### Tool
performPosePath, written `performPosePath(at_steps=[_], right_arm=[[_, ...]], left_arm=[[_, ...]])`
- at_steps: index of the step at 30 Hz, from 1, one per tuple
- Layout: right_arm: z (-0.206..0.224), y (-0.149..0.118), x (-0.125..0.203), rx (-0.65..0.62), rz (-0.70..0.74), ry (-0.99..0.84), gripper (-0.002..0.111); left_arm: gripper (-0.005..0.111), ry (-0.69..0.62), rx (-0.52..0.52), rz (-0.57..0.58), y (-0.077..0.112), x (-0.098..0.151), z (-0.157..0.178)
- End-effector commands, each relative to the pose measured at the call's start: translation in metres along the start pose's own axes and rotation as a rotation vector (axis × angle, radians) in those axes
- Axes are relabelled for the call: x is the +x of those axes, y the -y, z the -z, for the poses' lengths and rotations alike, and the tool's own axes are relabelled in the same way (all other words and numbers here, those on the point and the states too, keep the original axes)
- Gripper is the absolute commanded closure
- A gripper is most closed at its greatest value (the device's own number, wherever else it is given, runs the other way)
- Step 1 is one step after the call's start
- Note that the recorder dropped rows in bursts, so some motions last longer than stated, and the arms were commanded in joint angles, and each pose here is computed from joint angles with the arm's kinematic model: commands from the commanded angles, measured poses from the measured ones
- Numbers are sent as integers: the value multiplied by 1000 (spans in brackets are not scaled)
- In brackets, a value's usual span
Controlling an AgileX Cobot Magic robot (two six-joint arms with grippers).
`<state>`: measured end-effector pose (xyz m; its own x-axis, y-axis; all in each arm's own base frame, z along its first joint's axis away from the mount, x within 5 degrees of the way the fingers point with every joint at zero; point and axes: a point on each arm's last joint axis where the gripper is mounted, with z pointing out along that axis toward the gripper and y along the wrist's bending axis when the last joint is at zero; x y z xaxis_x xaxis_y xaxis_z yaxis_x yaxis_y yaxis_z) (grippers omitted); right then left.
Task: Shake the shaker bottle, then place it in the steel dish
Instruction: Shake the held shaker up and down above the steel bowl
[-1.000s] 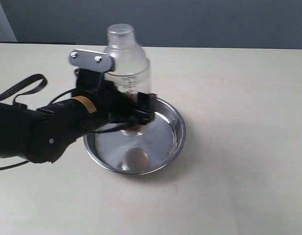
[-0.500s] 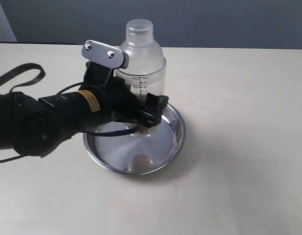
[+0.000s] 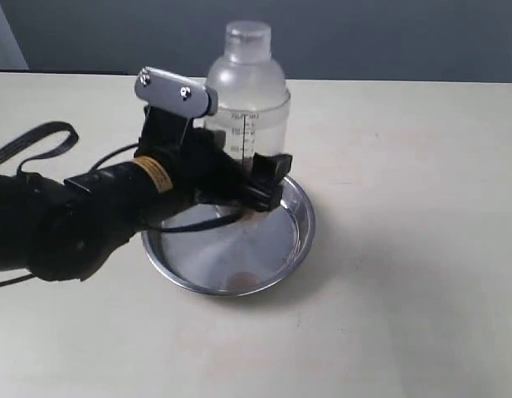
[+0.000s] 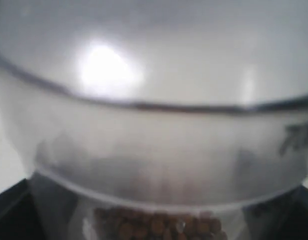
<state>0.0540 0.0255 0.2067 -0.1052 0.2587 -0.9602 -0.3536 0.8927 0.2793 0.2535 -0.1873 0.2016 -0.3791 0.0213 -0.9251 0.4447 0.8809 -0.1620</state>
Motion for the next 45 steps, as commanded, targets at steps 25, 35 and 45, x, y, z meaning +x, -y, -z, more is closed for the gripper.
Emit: performPosePath(at_steps=[25, 35, 45], right_arm=[[0, 1, 0, 8, 9, 8, 109], [0, 1, 0, 8, 9, 8, 109], [0, 1, 0, 6, 0, 8, 109]], left_arm=[[106, 171, 41, 31, -3, -30, 12], [106, 111, 74, 50, -6, -11, -2], [106, 165, 113, -44, 5, -59, 16]])
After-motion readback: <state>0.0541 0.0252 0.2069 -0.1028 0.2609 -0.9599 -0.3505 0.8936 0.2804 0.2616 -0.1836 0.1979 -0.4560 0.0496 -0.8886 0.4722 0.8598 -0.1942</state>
